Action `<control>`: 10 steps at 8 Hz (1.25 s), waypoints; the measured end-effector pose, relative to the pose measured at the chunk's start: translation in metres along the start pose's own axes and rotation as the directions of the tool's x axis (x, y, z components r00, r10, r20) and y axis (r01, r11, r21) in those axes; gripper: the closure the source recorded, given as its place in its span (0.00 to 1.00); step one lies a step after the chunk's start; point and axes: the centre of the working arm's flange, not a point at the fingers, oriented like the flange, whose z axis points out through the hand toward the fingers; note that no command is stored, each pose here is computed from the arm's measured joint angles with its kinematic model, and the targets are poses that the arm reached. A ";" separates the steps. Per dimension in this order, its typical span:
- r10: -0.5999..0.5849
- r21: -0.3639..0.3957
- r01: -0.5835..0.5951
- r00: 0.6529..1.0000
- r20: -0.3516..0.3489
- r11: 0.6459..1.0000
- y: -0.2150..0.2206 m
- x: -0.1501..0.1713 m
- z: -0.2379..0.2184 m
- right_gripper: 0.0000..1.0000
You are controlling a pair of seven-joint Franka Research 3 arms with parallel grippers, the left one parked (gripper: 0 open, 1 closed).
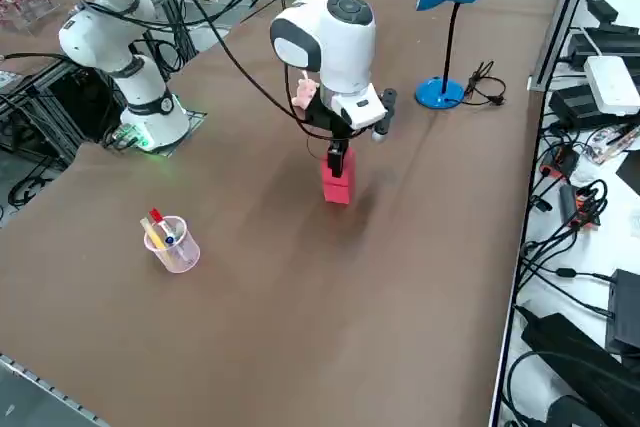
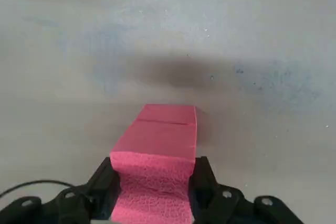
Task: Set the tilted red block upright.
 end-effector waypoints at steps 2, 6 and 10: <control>0.000 0.000 0.000 1.000 0.001 1.000 0.000 0.000 0.001 0.31; -0.001 0.001 0.001 1.000 0.005 1.000 0.000 0.000 0.003 0.31; -0.003 0.001 0.003 1.000 0.007 1.000 -0.001 0.000 0.005 0.15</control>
